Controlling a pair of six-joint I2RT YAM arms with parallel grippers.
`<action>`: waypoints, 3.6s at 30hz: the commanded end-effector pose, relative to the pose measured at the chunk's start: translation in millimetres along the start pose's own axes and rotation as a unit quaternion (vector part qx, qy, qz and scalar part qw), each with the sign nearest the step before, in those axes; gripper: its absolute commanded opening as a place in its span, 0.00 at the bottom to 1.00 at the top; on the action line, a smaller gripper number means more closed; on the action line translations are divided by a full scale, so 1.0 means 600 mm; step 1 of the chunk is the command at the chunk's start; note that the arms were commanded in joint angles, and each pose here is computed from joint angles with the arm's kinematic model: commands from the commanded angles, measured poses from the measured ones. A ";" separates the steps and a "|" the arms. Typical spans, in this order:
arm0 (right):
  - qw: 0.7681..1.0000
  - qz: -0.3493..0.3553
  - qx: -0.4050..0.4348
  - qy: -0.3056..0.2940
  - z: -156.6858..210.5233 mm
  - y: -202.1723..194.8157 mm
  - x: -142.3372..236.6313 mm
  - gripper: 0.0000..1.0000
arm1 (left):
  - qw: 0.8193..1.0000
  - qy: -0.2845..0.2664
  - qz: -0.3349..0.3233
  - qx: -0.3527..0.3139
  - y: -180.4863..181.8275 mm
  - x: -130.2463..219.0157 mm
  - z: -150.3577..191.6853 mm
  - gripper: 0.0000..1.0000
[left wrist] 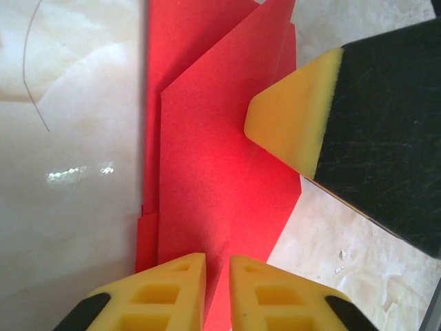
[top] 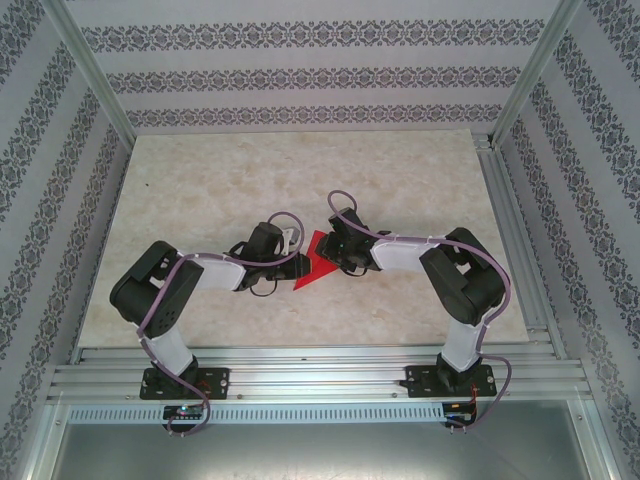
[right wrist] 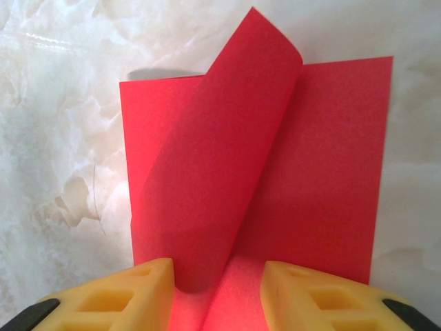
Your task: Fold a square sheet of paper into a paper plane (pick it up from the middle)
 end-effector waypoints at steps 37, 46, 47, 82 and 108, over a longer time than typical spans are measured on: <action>0.981 0.184 -0.015 0.053 0.060 -0.123 -0.043 0.42 | 0.999 -0.021 -0.036 -0.012 -0.009 0.001 -0.011 0.16; 0.981 0.185 -0.014 0.056 0.062 -0.125 -0.046 0.42 | 0.999 -0.012 -0.038 -0.009 -0.003 -0.005 -0.008 0.16; 0.981 0.185 -0.014 0.057 0.063 -0.125 -0.046 0.42 | 0.999 -0.010 -0.040 -0.008 -0.001 -0.006 -0.006 0.16; 0.976 0.208 0.007 0.069 0.069 -0.130 -0.062 0.47 | 0.997 0.005 -0.079 -0.004 0.018 -0.006 0.007 0.05; 0.969 0.232 0.022 0.080 0.078 -0.138 -0.076 0.48 | 0.999 -0.047 -0.001 -0.009 -0.037 0.032 -0.024 0.13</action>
Point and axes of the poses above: each hand's point on the last joint's axis, 136 mm out from that joint toward the fingers, its own x axis back along the fingers, its own y axis along the line the jaws close on, z = x × y, the point moved 9 cm from there along x, back along the fingers, and after that the axes turned 2 degrees about x, right-handed, at the moved point
